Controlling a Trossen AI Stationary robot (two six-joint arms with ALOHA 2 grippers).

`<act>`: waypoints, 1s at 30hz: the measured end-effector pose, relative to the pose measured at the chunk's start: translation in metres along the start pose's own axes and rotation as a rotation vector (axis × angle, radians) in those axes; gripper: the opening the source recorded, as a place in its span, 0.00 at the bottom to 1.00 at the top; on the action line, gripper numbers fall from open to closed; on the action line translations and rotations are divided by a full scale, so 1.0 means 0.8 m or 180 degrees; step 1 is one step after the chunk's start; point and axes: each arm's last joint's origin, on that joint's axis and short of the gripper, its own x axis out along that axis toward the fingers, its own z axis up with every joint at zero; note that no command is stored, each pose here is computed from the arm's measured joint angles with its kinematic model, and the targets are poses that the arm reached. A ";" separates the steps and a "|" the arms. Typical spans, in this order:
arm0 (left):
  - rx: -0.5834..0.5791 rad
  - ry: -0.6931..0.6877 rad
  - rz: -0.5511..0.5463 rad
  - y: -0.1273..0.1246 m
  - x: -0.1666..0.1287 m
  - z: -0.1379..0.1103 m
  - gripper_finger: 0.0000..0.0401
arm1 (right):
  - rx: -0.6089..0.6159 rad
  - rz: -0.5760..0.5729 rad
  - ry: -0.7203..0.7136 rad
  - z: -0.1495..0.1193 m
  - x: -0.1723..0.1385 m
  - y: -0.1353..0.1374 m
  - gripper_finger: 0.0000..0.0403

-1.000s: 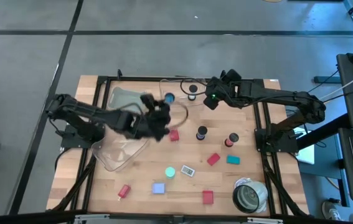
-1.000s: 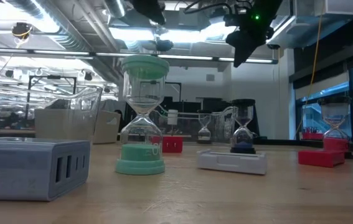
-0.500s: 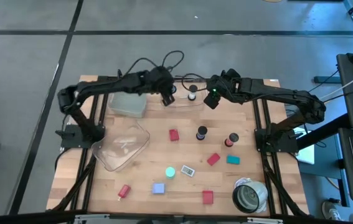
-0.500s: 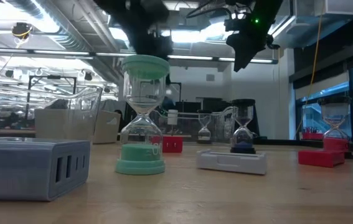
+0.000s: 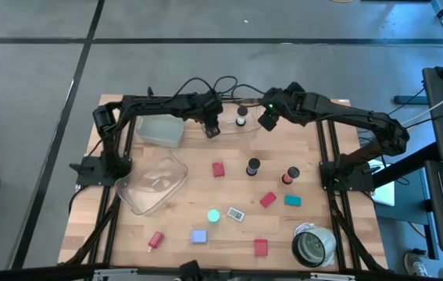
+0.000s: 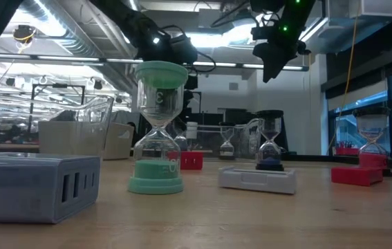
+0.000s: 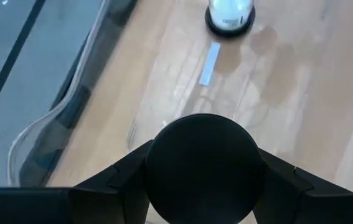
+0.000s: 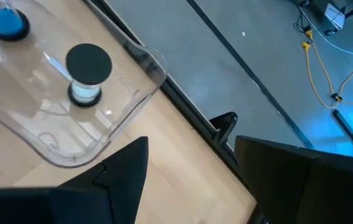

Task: Pick & Place Office items
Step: Put the left purple hourglass into the top transparent bin

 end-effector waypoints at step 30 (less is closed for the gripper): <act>0.0060 -0.0072 0.0118 0.004 0.001 0.003 0.58 | 0.0046 0.0020 0.0023 0.001 0.003 -0.005 0.60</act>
